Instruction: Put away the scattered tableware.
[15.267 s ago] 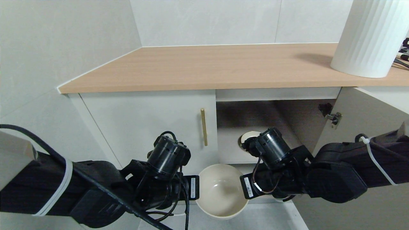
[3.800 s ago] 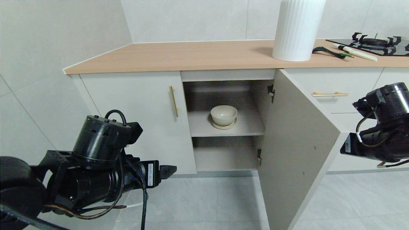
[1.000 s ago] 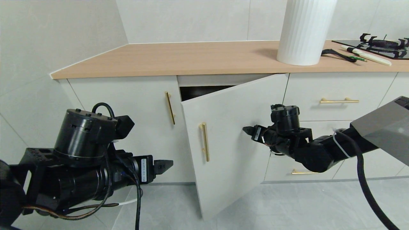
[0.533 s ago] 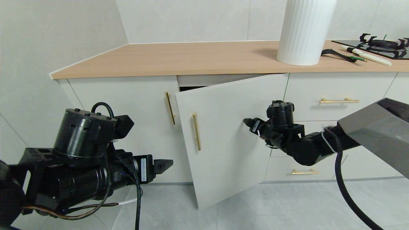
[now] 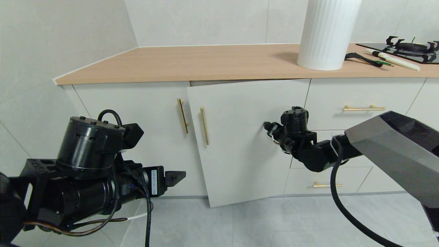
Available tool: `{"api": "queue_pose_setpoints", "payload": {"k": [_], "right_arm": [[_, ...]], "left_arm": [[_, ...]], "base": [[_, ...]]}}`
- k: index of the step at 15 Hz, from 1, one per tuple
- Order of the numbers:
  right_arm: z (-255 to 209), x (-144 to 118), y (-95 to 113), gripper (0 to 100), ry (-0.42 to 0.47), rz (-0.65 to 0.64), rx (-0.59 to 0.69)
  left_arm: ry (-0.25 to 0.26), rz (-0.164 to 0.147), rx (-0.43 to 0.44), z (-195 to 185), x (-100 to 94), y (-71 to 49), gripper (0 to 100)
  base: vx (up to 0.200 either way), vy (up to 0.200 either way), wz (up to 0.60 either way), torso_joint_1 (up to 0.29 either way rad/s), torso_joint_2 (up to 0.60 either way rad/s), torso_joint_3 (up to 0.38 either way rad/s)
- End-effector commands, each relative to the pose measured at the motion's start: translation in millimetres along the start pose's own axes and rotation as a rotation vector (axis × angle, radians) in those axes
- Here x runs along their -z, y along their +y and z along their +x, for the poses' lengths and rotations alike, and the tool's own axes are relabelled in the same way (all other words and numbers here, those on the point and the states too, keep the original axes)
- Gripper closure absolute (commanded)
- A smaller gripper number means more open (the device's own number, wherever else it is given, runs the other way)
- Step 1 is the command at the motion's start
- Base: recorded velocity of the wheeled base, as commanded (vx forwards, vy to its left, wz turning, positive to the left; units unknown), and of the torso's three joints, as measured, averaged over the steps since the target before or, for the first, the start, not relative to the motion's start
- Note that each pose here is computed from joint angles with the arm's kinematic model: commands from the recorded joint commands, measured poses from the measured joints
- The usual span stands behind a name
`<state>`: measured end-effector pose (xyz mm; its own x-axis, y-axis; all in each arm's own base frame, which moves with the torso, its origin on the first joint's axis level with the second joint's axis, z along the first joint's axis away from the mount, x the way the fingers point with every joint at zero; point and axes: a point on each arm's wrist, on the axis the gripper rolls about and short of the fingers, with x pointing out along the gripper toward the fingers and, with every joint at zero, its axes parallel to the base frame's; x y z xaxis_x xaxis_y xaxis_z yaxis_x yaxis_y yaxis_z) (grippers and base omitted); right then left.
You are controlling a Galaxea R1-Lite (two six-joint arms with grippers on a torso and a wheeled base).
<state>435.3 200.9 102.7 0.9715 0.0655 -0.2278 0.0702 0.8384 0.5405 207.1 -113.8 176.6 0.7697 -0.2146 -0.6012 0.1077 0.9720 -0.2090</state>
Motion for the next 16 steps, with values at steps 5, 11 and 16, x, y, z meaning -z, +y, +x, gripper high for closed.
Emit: {"api": "queue_pose_setpoints", "payload": {"k": [5,11,16], "right_arm": [[24,8,-8,0,-0.057,0.006,0.057],[28,5,-5,0,-0.096,0.017,0.075],[-90,-15,-1,0,0.340,0.018,-0.292]], "left_arm": [[0.004,0.000,-0.001,1,0.5,-0.1,0],[0.004,0.000,-0.001,1,0.3,-0.3,0],[0.001,0.000,0.000,1,0.0,-0.2,0]], "base": [[0.000,0.000,0.00,0.000,0.00,0.000],[0.000,0.000,0.00,0.000,0.00,0.000],[0.000,0.000,0.00,0.000,0.00,0.000]]}}
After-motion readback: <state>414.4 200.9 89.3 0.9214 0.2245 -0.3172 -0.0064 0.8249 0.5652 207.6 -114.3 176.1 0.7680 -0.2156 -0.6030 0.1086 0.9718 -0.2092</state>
